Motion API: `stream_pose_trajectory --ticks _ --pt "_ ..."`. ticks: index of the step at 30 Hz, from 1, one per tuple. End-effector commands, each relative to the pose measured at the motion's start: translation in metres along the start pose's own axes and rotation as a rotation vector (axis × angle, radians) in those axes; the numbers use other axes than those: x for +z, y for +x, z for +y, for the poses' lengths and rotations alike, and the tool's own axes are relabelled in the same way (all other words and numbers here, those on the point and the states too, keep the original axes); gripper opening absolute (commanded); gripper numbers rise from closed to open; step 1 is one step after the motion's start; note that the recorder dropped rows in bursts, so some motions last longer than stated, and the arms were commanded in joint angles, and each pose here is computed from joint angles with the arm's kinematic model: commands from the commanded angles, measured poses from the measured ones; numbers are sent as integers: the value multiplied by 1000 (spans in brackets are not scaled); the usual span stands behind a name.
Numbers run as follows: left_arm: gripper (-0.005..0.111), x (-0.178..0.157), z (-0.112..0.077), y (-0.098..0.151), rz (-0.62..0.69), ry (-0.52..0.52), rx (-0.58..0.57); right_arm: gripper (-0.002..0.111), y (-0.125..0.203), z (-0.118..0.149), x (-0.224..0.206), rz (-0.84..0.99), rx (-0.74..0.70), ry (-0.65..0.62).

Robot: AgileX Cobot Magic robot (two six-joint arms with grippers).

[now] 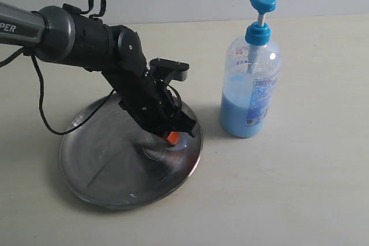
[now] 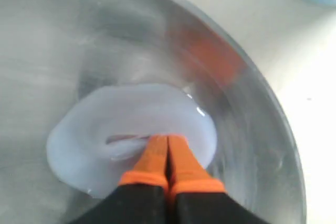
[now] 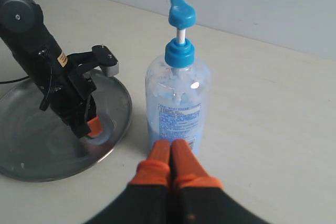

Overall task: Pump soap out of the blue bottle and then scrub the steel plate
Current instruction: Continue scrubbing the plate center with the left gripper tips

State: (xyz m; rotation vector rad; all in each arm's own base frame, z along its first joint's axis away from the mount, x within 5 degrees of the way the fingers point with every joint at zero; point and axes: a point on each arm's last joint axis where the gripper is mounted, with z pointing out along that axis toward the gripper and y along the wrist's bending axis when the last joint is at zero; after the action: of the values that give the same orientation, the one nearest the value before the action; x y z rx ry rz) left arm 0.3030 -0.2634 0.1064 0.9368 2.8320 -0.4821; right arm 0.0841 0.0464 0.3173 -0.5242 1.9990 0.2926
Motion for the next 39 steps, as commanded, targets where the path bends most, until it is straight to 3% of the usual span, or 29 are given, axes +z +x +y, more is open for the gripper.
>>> stream_pose_trajectory --ticks 1,14,21,27,32,39 --pt "0 13 3 3 -14 -15 1 0 -1 0 -2 -10 1 -1" --pt "0 3 41 7 31 -50 -96 0 -1 0 -2 -10 1 -1" --pt "0 3 34 18 165 -7 -92 0 0 0 -2 -8 1 -1" --pt "0 6 16 20 186 44 -77 0 0 0 -2 -8 5 -4" --pt "0 11 -1 14 121 81 -71 0 0 0 -2 -8 5 -4" --pt "0 12 5 -3 -71 28 -87 0 0 0 -2 -8 5 -4"
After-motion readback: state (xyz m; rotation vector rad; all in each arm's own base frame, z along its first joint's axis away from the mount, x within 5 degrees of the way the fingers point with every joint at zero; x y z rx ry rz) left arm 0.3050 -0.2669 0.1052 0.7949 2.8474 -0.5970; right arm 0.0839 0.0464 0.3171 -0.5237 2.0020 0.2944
